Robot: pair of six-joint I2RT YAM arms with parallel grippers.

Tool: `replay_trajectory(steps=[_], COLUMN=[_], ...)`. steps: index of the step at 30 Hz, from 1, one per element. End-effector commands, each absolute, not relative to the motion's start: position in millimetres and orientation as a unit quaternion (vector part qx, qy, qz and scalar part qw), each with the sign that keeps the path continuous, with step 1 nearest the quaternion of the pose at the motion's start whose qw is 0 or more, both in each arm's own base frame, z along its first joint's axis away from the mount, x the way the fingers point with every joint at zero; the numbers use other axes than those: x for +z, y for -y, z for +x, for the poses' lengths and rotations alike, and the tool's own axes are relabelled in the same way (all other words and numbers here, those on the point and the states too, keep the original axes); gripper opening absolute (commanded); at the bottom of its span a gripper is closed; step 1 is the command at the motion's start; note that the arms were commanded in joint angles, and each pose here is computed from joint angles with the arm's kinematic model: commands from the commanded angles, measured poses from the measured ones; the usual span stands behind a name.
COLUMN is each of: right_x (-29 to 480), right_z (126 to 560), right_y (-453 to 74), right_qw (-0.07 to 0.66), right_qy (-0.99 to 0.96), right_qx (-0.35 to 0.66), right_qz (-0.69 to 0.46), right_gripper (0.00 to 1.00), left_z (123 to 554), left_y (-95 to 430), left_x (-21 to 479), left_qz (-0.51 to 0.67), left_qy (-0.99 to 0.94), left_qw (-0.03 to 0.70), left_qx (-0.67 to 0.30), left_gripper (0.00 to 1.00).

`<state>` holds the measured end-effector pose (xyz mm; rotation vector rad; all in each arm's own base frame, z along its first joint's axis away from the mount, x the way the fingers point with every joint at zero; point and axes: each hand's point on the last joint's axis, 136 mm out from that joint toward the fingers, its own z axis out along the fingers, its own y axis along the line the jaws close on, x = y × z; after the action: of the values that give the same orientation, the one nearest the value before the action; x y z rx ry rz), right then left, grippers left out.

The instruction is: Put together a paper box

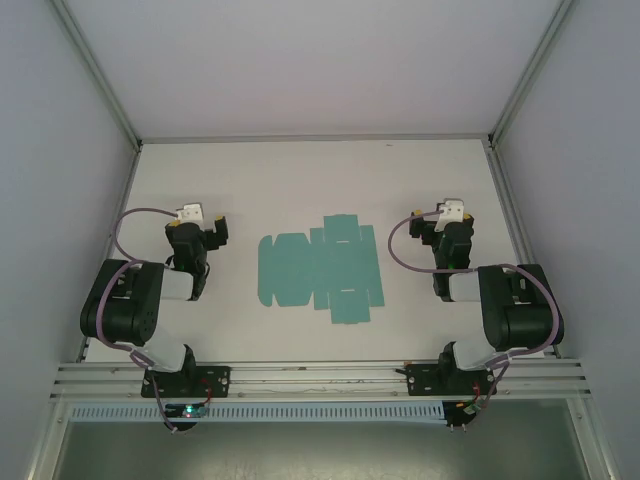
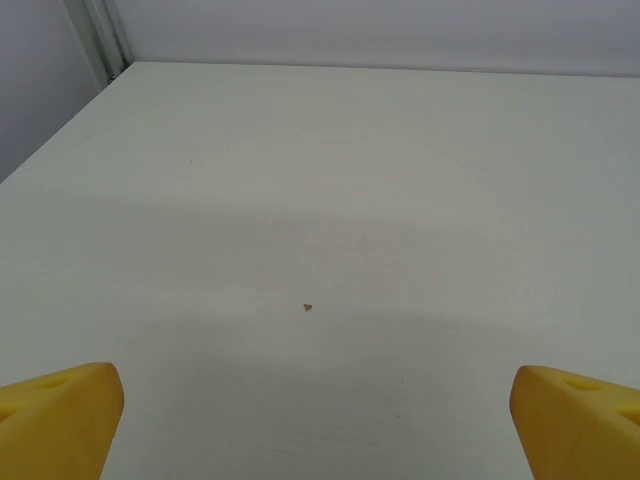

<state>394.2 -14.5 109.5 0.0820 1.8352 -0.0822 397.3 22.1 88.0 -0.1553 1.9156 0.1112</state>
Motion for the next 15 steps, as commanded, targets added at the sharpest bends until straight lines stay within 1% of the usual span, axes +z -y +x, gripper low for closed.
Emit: replay_trajectory(steps=[1,15], right_x=[113.6,112.7], right_z=[391.6,392.0], right_y=[7.4,8.0], right_qw=[0.611,0.610], right_qy=[-0.791,-0.791], right_qx=[-0.025,-0.025], right_qz=[0.028,0.029], right_gripper=[0.98,0.98], left_z=[392.8,394.8], left_y=[-27.0,-21.6], left_x=[89.5,89.1], left_qz=[-0.079,-0.065], left_qy=[-0.816,-0.818], left_qw=[0.570,0.569], left_qx=[0.055,0.046], left_gripper=[1.00,1.00])
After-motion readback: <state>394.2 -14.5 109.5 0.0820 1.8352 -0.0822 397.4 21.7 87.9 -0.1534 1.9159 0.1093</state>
